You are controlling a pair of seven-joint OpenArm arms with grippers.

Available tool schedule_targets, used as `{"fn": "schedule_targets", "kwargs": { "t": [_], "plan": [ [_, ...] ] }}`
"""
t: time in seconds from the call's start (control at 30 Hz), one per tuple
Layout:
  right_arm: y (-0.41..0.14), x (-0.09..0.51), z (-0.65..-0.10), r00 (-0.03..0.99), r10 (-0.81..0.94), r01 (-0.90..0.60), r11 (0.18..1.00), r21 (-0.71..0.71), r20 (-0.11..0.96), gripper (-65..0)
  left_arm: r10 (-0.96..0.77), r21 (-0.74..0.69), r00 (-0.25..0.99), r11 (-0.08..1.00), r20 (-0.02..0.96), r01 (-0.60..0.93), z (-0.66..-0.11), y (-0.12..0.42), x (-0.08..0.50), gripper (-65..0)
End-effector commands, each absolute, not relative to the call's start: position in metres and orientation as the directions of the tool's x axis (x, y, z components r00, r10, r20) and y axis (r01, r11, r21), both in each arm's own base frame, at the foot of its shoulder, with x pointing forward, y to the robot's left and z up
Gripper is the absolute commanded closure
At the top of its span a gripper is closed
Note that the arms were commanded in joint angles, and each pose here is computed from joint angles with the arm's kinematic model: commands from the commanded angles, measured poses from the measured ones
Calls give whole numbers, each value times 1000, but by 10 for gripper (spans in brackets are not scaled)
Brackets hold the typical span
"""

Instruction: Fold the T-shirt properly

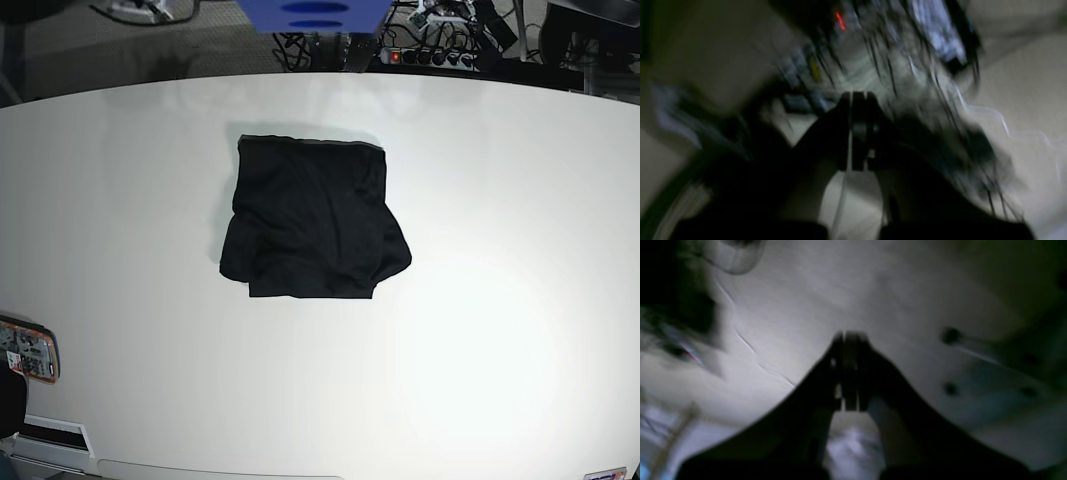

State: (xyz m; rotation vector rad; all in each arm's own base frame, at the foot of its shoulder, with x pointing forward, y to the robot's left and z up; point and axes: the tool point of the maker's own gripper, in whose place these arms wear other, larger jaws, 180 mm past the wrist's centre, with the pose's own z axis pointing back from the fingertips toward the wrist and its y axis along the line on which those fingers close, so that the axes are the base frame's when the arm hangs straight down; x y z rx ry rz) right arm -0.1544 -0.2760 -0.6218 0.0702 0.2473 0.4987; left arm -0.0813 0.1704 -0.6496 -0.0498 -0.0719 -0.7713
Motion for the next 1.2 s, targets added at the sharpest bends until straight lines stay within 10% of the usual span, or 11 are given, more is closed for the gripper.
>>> {"fn": "schedule_targets", "kwargs": {
  "t": [0.0, 0.17, 0.4, 0.73, 1.17],
  "plan": [
    [-270, -237, -597, 765, 508, -452, 861, 232, -396, 0, -730, -20, 682, 682, 38, 731, -651, 173, -85, 0],
    [-282, -263, -581, 634, 547, -488, 831, 266, -546, 0, -834, -59, 494, 521, -247, 851, -647, 202, -113, 0],
    [-301, -282, -560, 504, 526, -494, 826, 270, -685, 0, -839, -69, 397, 452, -372, 889, -641, 221, -118, 0],
    [-294, -265, -576, 612, 537, -491, 834, 254, -581, 0, -839, -63, 399, 451, -369, 890, -641, 222, -115, 0],
    [-408, -205, -555, 925, 180, -235, 963, -131, -336, 0, -840, -64, 400, 452, -366, 890, -641, 220, -115, 0]
  ]
}}
